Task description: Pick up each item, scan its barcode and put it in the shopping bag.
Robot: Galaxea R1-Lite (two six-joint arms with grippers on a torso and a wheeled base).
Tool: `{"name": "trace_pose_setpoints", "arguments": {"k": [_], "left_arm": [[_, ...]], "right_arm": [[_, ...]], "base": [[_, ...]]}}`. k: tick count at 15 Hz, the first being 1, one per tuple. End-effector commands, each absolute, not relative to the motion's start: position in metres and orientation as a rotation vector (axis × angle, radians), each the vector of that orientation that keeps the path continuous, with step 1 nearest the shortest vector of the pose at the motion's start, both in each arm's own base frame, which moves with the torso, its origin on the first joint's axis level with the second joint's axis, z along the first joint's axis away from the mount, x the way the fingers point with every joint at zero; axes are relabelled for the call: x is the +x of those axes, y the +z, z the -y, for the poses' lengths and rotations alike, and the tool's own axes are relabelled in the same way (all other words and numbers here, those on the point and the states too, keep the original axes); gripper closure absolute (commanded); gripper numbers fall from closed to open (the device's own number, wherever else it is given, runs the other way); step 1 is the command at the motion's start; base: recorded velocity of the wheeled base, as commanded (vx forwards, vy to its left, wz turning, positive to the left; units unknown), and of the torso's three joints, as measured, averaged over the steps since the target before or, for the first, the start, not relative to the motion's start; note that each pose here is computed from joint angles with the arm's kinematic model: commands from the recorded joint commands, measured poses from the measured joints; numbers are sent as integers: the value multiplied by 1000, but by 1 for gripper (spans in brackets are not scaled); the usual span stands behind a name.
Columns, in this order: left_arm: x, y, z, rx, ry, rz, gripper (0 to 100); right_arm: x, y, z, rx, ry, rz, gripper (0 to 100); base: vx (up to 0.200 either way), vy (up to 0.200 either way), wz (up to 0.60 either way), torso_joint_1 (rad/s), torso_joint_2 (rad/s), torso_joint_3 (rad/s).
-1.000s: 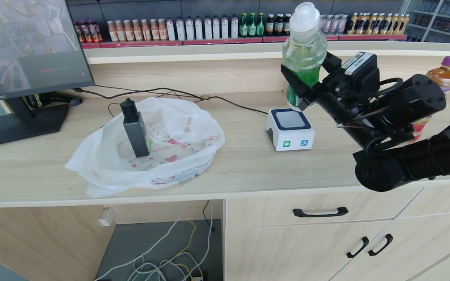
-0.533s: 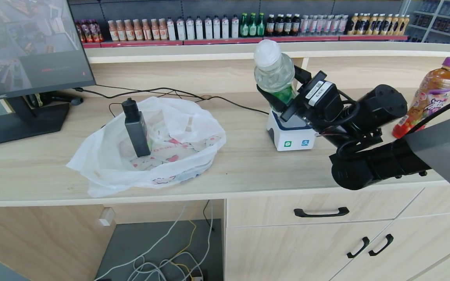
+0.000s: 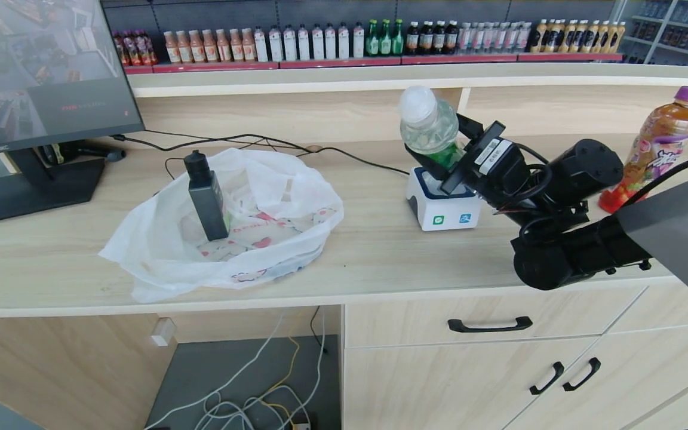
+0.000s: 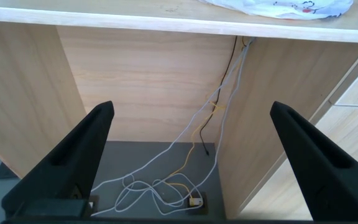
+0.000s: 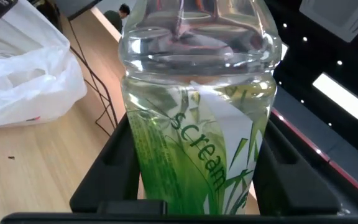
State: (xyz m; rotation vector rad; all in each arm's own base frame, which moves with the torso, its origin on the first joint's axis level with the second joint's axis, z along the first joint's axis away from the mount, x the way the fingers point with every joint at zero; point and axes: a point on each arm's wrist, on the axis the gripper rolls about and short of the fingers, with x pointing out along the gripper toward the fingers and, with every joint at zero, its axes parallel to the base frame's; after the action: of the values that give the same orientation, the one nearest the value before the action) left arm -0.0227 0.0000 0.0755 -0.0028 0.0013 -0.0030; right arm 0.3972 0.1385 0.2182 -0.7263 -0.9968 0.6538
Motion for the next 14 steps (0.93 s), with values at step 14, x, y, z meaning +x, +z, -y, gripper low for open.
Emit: {"name": "trace_pose_setpoints", "arguments": {"k": [14], "left_arm": [[-23, 76, 0, -3, -3, -2, 0]], "right_arm": [[398, 216, -135, -727, 659, 983, 100]], "base": [[0, 0, 0, 0, 0, 0]]}}
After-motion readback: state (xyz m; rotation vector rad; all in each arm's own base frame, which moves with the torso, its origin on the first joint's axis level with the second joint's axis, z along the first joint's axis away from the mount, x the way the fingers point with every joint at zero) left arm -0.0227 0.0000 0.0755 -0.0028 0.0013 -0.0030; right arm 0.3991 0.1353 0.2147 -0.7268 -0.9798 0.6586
